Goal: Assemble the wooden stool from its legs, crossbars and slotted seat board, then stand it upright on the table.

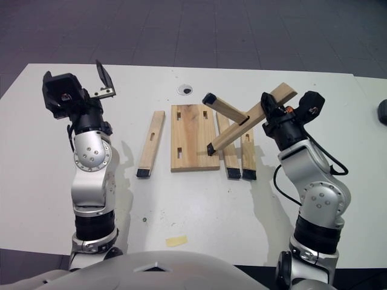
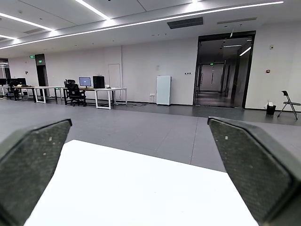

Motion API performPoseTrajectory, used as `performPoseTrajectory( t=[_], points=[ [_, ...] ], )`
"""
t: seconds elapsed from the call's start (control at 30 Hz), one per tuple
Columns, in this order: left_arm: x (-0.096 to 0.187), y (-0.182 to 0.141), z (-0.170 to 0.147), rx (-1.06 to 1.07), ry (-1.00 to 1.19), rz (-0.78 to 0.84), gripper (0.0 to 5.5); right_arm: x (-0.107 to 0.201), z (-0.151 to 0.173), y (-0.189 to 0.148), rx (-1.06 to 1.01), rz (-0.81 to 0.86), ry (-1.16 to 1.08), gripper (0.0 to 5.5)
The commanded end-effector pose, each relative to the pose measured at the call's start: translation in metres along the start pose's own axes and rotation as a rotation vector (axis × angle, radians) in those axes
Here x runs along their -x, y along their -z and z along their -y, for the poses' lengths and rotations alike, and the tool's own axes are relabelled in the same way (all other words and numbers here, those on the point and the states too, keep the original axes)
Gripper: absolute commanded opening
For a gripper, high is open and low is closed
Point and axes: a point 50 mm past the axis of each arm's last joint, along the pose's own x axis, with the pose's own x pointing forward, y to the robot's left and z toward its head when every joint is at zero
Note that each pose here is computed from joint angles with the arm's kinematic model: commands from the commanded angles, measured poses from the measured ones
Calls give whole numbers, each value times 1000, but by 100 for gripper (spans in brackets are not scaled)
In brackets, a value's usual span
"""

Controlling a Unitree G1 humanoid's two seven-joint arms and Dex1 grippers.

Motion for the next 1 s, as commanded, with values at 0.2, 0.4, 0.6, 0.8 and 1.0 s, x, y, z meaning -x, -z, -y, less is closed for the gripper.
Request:
performPoseTrajectory(
  t=[0.2,0.4,0.6,0.8,1.0],
  points=[
    [0,-1,6,43,-7,-4,540,-11,3,-3,156,-6,81,109],
    [1,0,6,38,-23,-1,540,-11,-7,1,288,-19,39,109],
    [2,-1,7,39,-29,6,540,-1,10,22,447,-100,-6,109],
    [1,-2,7,43,-36,13,540,11,37,49,524,-215,-27,109],
    [-1,-3,10,46,-23,22,540,11,43,70,574,-346,-51,110]
  ],
)
